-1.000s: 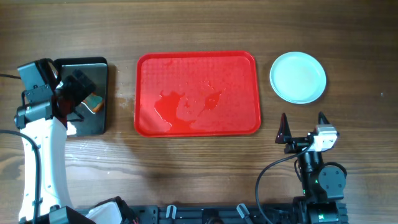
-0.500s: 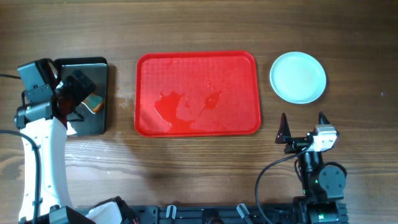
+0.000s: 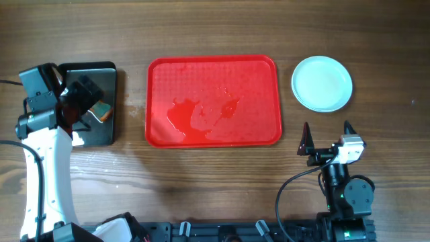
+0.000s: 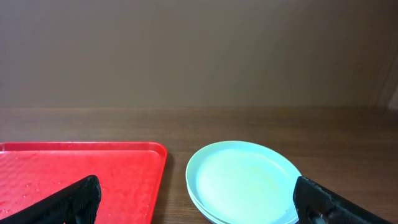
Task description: Clean dirty plates on tray and stack at the side
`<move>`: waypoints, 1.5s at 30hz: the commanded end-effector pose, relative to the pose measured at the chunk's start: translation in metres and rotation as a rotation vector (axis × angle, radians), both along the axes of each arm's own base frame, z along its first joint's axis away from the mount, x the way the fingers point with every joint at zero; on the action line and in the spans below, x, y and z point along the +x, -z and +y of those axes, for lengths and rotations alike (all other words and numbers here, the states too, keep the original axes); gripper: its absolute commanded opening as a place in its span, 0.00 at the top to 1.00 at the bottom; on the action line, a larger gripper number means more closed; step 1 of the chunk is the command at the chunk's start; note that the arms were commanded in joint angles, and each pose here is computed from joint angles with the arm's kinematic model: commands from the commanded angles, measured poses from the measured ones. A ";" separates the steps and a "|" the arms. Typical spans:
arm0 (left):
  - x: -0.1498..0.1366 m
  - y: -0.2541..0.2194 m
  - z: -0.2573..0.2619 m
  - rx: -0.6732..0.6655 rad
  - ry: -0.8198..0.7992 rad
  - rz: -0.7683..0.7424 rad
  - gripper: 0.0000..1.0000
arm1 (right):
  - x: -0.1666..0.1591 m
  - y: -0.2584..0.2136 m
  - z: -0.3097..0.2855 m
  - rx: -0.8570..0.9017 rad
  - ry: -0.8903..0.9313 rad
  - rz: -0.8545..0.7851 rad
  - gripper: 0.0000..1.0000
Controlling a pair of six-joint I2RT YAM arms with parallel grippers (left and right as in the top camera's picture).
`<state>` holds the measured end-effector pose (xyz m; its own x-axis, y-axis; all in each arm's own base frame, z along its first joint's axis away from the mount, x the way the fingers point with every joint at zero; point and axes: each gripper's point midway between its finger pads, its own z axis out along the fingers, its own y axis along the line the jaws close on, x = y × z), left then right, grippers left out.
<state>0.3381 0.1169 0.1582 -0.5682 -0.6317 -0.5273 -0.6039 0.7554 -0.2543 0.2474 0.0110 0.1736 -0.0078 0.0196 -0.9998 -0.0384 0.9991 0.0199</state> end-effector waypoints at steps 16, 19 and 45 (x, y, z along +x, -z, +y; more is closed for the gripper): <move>-0.020 -0.053 -0.011 0.114 0.003 -0.098 0.00 | 0.000 -0.001 0.002 -0.017 -0.014 -0.006 0.00; -0.027 -0.053 -0.025 0.106 0.038 -0.081 0.00 | 0.000 -0.001 0.002 -0.017 -0.014 -0.006 0.00; -0.090 0.026 -0.132 -0.009 0.402 -0.556 0.00 | 0.000 -0.001 0.002 -0.017 -0.014 -0.006 0.00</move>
<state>0.2494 -0.0116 0.1277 -0.4510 -0.4400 -0.7765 -0.1002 0.8895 -0.4458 0.2474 0.0111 0.1734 -0.0090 0.0195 -0.9998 -0.0387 0.9991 0.0199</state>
